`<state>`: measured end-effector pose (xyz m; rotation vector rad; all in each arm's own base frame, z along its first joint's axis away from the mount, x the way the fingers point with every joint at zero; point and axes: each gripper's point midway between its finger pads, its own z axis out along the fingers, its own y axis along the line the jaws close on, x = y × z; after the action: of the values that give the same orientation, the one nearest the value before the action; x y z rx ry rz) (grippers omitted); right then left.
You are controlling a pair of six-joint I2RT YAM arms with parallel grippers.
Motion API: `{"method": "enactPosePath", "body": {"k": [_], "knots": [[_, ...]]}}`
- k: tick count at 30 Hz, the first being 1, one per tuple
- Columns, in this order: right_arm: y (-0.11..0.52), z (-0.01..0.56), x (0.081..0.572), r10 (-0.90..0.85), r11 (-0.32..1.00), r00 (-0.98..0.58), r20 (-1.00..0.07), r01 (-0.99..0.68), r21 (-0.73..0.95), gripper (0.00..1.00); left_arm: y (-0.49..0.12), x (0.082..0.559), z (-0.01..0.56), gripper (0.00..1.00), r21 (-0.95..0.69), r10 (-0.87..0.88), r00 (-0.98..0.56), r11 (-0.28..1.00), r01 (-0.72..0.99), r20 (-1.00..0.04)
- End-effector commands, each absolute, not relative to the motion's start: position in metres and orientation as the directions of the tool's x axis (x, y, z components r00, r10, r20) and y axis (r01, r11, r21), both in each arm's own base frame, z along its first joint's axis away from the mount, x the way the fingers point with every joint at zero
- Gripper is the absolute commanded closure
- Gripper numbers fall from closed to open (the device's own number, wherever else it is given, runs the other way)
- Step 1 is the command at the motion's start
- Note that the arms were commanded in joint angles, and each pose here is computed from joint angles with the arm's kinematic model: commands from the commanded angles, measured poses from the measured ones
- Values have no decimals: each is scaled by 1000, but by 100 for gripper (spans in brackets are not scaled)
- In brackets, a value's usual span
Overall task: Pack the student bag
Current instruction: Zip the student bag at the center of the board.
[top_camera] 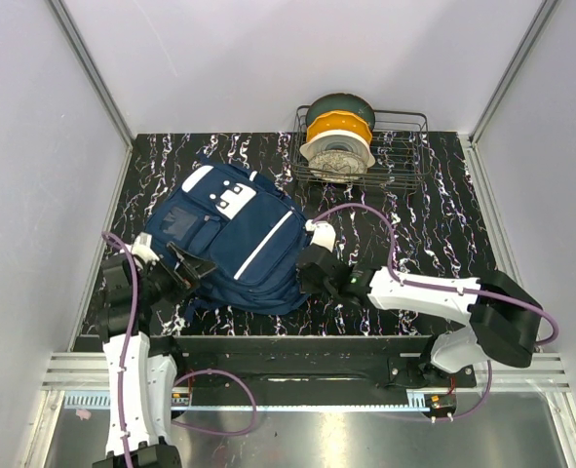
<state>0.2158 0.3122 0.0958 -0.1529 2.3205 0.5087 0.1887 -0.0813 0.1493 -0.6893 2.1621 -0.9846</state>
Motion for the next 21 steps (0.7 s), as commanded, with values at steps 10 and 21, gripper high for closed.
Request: {"method": "enactPosePath", "body": {"k": [10, 21], "knots": [[338, 107, 222, 86, 896, -725, -683, -243, 371, 100, -98, 198, 131, 4, -847, -713, -639, 502, -176, -290], [356, 118, 171, -82, 833, -695, -714, -441, 333, 100, -123, 234, 139, 65, -860, -725, -585, 502, -86, -365]]}}
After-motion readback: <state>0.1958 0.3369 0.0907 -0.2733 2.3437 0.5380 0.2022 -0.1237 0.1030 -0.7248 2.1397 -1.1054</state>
